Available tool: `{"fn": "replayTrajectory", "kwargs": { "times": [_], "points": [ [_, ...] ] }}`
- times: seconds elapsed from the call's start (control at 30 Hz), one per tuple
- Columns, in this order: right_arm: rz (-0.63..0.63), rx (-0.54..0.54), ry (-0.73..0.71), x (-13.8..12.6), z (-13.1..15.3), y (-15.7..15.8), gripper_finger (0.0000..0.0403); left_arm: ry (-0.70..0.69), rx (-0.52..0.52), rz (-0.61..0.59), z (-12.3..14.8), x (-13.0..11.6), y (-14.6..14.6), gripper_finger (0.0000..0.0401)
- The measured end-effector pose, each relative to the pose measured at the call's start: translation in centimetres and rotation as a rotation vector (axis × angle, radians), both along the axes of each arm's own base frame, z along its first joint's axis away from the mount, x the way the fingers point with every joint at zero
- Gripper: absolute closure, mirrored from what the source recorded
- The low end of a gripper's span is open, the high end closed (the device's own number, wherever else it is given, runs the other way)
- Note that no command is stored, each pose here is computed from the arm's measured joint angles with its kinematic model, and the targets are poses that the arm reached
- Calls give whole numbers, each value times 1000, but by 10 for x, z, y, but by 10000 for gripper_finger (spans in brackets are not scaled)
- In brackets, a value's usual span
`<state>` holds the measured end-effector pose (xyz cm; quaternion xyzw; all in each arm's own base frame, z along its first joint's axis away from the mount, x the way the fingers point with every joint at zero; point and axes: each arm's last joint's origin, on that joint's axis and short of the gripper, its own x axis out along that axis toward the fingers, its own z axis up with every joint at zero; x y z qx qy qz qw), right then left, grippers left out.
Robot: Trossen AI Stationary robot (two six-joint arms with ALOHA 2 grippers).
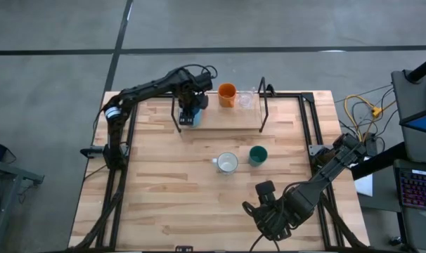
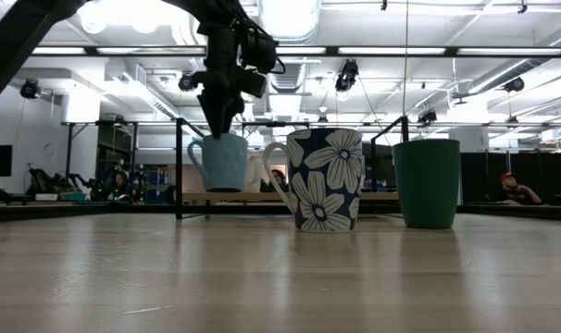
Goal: Stack small to large cups/mugs on shelf
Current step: Put the blue mug on the shelf, then put the blue patterned mug on the shelf
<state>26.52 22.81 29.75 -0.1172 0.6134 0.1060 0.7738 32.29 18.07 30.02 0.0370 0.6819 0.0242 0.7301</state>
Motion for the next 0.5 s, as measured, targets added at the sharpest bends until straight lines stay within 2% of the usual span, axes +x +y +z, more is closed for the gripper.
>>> {"fn": "replayTrajectory", "kwargs": {
  "times": [0.5],
  "points": [
    [-4,1,-1,1,0,0,199,-48,54,31,24,-13,-5,208]
  ]
}}
